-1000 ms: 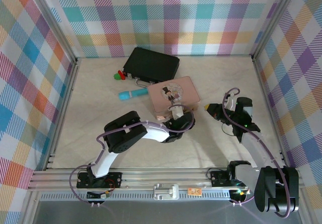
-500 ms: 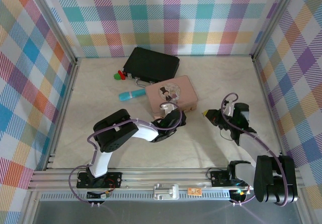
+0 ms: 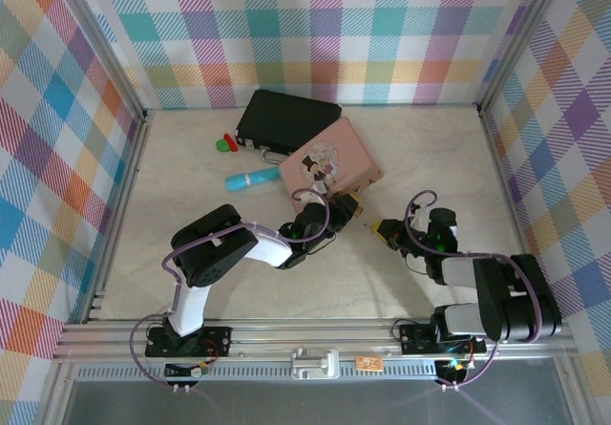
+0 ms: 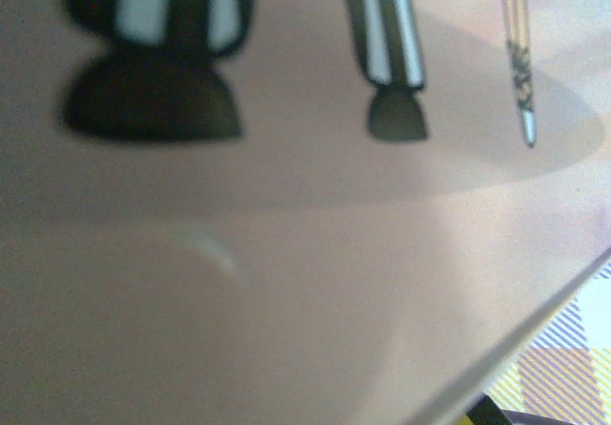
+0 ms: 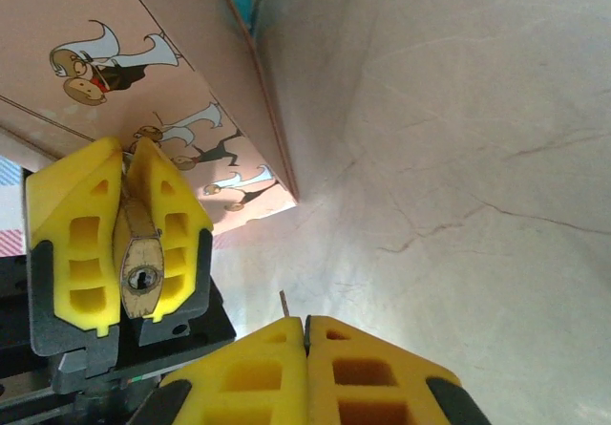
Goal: Unlock a padlock with a key
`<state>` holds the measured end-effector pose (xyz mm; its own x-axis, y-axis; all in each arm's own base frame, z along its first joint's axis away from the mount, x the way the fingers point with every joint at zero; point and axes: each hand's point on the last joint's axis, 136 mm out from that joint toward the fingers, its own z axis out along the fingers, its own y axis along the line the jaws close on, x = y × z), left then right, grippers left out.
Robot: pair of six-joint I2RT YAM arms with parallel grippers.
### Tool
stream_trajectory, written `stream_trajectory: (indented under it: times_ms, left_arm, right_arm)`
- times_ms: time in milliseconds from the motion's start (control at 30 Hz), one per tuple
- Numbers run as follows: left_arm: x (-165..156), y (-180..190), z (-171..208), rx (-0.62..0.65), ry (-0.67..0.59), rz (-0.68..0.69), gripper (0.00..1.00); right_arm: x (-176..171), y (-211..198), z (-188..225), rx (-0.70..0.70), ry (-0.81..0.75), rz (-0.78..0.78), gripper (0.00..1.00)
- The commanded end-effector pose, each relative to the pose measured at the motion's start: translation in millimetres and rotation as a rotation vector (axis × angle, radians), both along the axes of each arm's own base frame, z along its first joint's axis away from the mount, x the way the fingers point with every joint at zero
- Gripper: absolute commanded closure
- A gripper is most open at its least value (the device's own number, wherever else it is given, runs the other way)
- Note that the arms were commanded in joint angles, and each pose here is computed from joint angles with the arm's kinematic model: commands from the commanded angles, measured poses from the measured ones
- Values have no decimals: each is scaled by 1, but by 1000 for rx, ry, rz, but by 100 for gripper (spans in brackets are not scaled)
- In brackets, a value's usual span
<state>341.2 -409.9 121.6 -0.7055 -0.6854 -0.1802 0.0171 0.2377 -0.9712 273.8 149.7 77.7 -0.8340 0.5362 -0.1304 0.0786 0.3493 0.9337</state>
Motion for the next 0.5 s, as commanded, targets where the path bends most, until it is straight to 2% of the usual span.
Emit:
stream_trajectory:
  times_ms: [0,467]
  left_arm:
    - [-9,0,-12,-88,127,-30,100]
    - [-6,-2,-15,-78,135,-21,100]
  right_arm:
    - [9,8,35,57,-146,37,100]
    - [7,7,59,35,-217,27,100]
